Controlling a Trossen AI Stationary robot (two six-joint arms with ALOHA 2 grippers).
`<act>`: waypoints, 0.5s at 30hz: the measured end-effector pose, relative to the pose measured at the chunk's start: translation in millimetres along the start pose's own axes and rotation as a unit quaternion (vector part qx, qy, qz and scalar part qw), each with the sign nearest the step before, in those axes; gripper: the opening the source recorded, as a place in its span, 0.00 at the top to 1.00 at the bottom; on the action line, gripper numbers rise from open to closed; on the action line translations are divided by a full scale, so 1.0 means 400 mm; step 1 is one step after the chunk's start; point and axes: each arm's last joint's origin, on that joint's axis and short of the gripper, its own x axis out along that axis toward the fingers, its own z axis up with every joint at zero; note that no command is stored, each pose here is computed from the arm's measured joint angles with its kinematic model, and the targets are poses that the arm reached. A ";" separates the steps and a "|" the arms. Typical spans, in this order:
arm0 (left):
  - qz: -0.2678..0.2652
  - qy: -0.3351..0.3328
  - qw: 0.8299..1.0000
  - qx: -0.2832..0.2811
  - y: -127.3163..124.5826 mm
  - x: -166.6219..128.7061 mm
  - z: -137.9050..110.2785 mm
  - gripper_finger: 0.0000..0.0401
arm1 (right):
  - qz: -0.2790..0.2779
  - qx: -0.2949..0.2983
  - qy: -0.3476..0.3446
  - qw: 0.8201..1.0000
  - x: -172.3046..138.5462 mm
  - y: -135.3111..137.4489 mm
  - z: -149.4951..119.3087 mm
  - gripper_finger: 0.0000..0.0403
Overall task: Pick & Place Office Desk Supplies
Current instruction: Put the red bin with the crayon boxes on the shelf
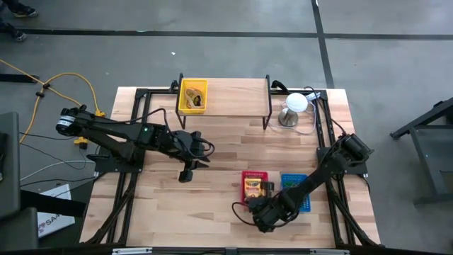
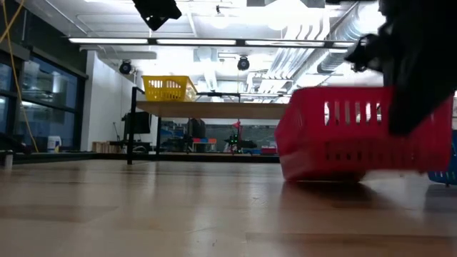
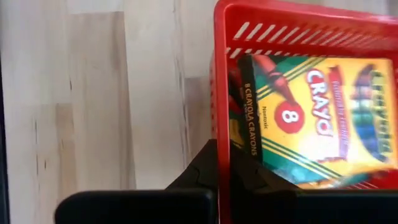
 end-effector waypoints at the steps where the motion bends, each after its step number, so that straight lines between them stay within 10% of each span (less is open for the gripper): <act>1: 0.000 0.000 1.000 0.000 0.000 0.000 0.000 0.79 | -0.007 -0.004 0.006 1.000 -0.013 0.001 0.006 1.00; 15: 0.000 0.000 1.000 0.000 0.000 0.000 0.000 0.79 | -0.102 -0.051 0.016 0.993 -0.169 -0.006 0.079 1.00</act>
